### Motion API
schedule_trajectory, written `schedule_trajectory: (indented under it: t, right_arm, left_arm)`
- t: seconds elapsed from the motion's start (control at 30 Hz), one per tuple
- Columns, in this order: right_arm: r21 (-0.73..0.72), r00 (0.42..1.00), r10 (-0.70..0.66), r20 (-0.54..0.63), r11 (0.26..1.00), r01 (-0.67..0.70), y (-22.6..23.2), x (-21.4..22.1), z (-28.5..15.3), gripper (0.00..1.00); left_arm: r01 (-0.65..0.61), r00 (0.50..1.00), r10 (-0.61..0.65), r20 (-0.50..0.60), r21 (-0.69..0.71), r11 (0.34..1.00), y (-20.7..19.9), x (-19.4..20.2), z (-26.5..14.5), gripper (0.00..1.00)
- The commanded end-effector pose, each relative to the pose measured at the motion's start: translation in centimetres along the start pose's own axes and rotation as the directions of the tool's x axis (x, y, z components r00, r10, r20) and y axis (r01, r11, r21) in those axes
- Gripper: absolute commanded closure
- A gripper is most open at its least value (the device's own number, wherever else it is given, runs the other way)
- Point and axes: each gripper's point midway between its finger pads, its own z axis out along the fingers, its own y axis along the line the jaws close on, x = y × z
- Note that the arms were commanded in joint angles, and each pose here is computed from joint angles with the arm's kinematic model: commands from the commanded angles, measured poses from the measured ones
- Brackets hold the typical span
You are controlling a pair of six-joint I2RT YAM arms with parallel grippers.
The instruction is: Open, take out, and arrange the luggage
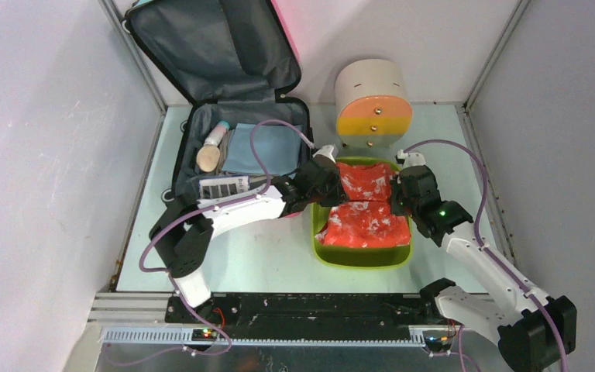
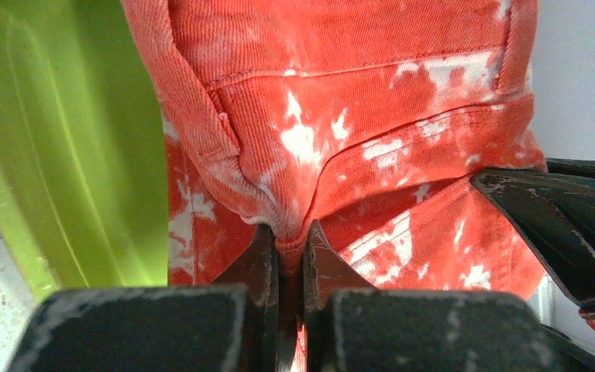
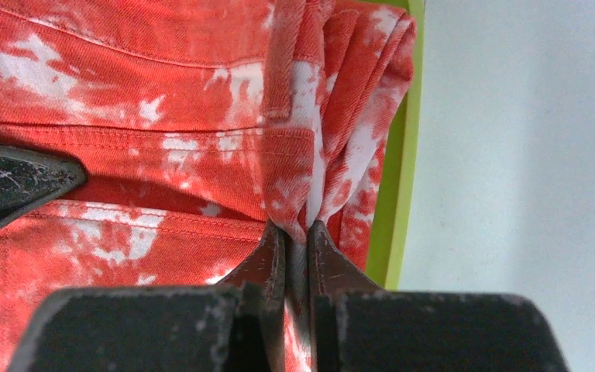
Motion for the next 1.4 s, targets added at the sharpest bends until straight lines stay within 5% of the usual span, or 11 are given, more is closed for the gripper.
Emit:
schedule_trajectory:
  t: [0.0, 0.53, 0.6, 0.63, 0.7, 0.77, 0.83, 0.93, 1.1, 1.2, 1.37]
  right_arm:
    - [-0.027, 0.997, 0.051, 0.058, 0.998, -0.05, 0.1, -1.2, 1.6, 1.0]
    - [-0.005, 0.994, 0.017, 0.105, 1.0, -0.016, -0.5, -1.8, 6.3, 1.0]
    - [0.015, 0.996, 0.02, 0.088, 1.0, -0.022, -0.9, -1.4, 6.6, 0.96]
    - [0.015, 0.997, 0.029, 0.075, 0.999, -0.03, -0.9, -1.2, 6.7, 0.92]
    - [0.05, 0.998, 0.054, 0.041, 0.997, -0.056, -1.4, -1.1, 6.3, 0.64]
    - [0.099, 0.997, 0.078, 0.008, 0.992, -0.079, -2.2, -1.5, 5.2, 0.52]
    - [0.104, 0.994, 0.104, 0.015, 0.989, -0.105, -2.2, -2.5, 3.7, 0.51]
    - [0.021, 0.983, 0.176, 0.05, 0.984, -0.177, -0.7, -3.8, 1.9, 0.58]
    - [-0.046, 0.975, 0.213, 0.058, 0.976, -0.211, 1.1, -3.8, 2.0, 0.78]
    - [-0.033, 0.977, 0.209, 0.047, 0.978, -0.207, 1.1, -3.3, 3.4, 0.83]
    - [-0.036, 0.975, 0.219, 0.047, 0.975, -0.217, 1.1, -3.2, 6.1, 0.85]
  left_arm:
    - [0.003, 0.998, -0.006, 0.065, 0.041, 0.999, -2.4, -1.3, 0.9, 1.0]
    - [-0.147, 0.987, 0.155, 0.046, -0.142, 0.979, 1.2, -0.9, 3.1, 1.0]
    - [-0.147, 0.987, 0.154, 0.039, -0.156, 0.977, 1.2, -1.0, 3.1, 0.89]
    - [-0.147, 0.988, 0.154, 0.032, -0.165, 0.975, 1.3, -1.0, 2.8, 0.75]
    - [-0.148, 0.987, 0.155, 0.03, -0.167, 0.975, 0.9, -1.4, 1.9, 0.53]
    - [-0.155, 0.986, 0.163, 0.044, -0.147, 0.977, -0.1, -2.3, 0.5, 0.4]
    - [-0.16, 0.983, 0.169, 0.069, -0.127, 0.979, -1.1, -3.3, -1.1, 0.35]
    - [-0.155, 0.98, 0.167, 0.11, -0.109, 0.982, -2.0, -4.4, -2.7, 0.34]
    - [-0.15, 0.984, 0.151, 0.093, -0.014, 0.989, -3.2, -3.3, -1.6, 0.54]
    - [-0.137, 0.989, 0.138, 0.048, -0.021, 0.99, -2.4, -1.8, 0.4, 0.66]
    - [-0.141, 0.988, 0.145, 0.045, -0.087, 0.986, -0.5, -1.1, 2.9, 0.66]
